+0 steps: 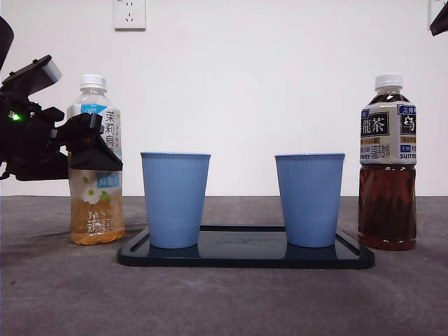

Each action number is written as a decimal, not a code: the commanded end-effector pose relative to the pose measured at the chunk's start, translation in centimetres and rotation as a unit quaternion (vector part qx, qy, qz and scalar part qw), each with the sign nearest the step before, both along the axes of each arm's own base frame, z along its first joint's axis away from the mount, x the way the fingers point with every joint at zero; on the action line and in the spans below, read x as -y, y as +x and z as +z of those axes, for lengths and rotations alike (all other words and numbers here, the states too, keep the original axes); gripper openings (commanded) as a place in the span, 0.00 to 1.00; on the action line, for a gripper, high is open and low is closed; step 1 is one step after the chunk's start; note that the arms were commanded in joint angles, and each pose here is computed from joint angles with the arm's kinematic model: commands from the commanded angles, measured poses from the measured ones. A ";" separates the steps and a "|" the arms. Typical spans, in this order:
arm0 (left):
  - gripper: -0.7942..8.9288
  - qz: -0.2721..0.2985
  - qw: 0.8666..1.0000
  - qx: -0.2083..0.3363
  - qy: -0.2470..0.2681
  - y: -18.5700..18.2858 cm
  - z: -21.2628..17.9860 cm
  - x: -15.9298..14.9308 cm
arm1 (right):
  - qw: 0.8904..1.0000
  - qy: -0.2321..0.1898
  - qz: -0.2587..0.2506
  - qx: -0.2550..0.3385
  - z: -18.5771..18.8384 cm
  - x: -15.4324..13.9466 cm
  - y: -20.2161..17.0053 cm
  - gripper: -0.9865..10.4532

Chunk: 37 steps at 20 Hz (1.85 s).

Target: Pour the drink into the cup

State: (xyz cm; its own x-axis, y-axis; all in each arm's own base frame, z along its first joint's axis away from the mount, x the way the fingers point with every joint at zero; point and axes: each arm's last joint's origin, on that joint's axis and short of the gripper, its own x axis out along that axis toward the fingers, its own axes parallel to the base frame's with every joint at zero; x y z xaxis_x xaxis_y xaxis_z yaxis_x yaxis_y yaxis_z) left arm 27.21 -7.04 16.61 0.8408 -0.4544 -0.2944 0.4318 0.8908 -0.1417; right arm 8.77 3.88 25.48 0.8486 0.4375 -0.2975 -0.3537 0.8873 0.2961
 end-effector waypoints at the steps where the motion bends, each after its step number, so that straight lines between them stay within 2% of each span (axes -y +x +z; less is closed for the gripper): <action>1: 0.32 -0.004 0.999 0.038 -0.003 -0.2 1.6 0.1 | 1.000 -0.001 0.006 0.010 0.4 -0.1 -0.1 0.46; 3: 0.32 -0.008 0.999 0.052 0.011 -0.5 2.9 -0.1 | 1.000 -0.002 0.006 0.010 0.4 -0.1 -0.1 0.46; 6: 0.31 -0.020 0.997 0.042 0.062 -1.0 5.3 -0.2 | 1.000 -0.005 0.007 0.011 0.4 -0.1 -0.1 0.46; 10: 0.30 -0.031 0.983 0.034 0.177 -1.7 9.6 -0.5 | 1.000 -0.006 0.008 0.012 0.4 -0.1 -0.1 0.46; 12: 0.30 -0.027 0.971 0.030 0.237 -2.2 11.7 -0.8 | 1.000 -0.006 0.008 0.011 0.4 -0.1 -0.1 0.46; 14: 0.30 -0.028 0.950 0.020 0.311 -2.7 13.5 -0.8 | 1.000 -0.011 0.009 0.010 0.3 0.0 -0.1 0.46; 17: 0.30 -0.040 0.907 0.011 0.419 -3.4 15.8 -0.2 | 1.000 -0.018 0.011 0.010 0.2 0.0 -0.1 0.46; 20: 0.30 -0.042 0.872 0.029 0.486 -3.9 17.0 0.9 | 1.000 -0.018 0.012 0.010 0.2 0.0 -0.1 0.46; 23: 0.29 -0.038 0.832 0.028 0.553 -4.1 16.7 2.1 | 1.000 -0.018 0.014 0.009 0.2 -0.1 -0.1 0.46; 25: 0.26 -0.042 0.807 0.014 0.589 -4.0 16.1 2.7 | 1.000 -0.015 0.023 0.008 0.2 -0.1 -0.1 0.46; 27: 0.26 -0.047 0.794 0.008 0.606 -3.9 15.6 3.4 | 1.000 -0.015 0.024 0.007 0.2 -0.1 -0.2 0.46; 31: 0.26 -0.063 0.752 0.004 0.656 -3.6 14.6 4.9 | 1.000 -0.019 0.025 0.002 0.1 -0.1 -0.2 0.46; 35: 0.26 -0.069 0.724 -0.005 0.686 -3.3 13.7 5.9 | 0.999 -0.020 0.025 0.003 0.1 -0.1 -0.2 0.46; 37: 0.26 -0.073 0.705 -0.008 0.705 -3.1 13.3 6.3 | 0.999 -0.023 0.026 0.004 0.1 -0.1 -0.2 0.46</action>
